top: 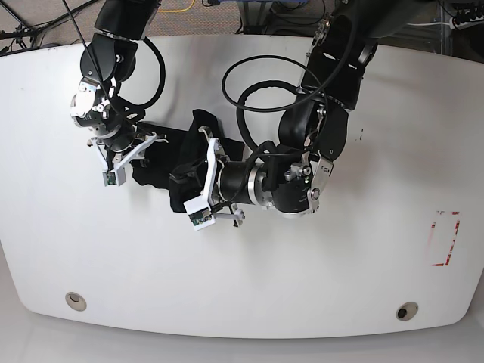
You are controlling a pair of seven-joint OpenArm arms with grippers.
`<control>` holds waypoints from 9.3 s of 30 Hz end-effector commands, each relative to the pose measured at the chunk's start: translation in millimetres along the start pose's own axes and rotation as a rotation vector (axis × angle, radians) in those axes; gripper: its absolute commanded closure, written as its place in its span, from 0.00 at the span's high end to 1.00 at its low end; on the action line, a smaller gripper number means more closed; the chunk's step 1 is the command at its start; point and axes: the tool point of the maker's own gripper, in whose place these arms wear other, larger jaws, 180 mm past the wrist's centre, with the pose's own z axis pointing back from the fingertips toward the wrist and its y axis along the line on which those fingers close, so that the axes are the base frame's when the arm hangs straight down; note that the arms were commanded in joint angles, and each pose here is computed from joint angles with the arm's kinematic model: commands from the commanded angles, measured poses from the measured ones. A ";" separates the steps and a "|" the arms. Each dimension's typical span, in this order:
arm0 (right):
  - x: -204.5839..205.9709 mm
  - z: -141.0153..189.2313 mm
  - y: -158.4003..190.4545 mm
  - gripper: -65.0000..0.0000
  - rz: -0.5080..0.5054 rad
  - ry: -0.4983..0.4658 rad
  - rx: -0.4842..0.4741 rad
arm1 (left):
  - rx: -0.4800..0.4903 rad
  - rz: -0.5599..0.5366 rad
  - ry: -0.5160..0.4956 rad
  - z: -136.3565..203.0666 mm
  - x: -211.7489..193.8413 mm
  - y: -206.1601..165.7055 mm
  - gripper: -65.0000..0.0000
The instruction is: Fold the T-shirt properly
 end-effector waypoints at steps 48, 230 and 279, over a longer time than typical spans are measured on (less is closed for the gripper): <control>-38.3 -7.1 -42.6 0.15 -0.102 -0.011 -0.055 | 0.017 -0.053 -0.031 0.4 19.7 1.8 0.00; -0.4 -25.5 54.4 0.16 0.097 -0.103 0.188 | 0.368 0.193 0.046 35.4 -139.3 99.5 0.58; -34.2 -22.5 59.7 0.15 0.115 0.072 0.180 | 0.392 0.132 0.112 48.3 -132.0 93.0 0.58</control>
